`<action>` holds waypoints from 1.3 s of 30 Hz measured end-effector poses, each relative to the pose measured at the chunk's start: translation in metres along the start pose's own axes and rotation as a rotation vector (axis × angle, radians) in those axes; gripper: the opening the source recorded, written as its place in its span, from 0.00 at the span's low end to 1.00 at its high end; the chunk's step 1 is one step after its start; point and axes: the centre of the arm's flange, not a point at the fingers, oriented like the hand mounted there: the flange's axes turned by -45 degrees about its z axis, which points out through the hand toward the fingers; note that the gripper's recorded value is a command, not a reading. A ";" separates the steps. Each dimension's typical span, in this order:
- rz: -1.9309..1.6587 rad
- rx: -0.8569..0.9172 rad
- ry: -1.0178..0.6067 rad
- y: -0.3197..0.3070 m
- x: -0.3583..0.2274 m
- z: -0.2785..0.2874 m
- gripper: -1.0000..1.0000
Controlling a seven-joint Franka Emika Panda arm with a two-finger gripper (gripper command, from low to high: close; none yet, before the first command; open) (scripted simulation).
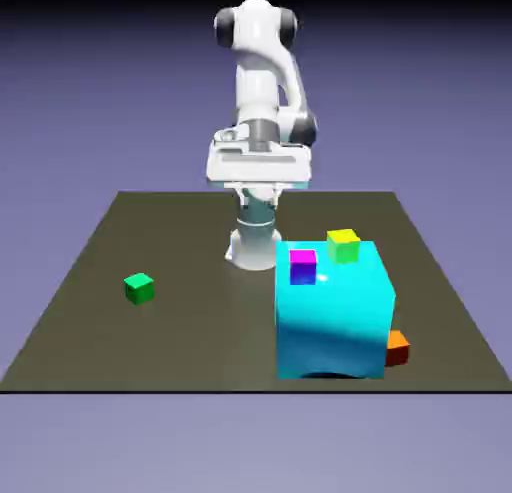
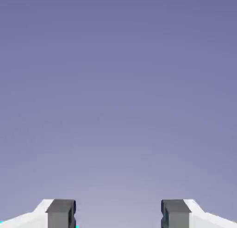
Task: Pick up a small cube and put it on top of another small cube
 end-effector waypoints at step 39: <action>-1.704 0.245 -0.947 -0.353 -0.141 0.221 0.50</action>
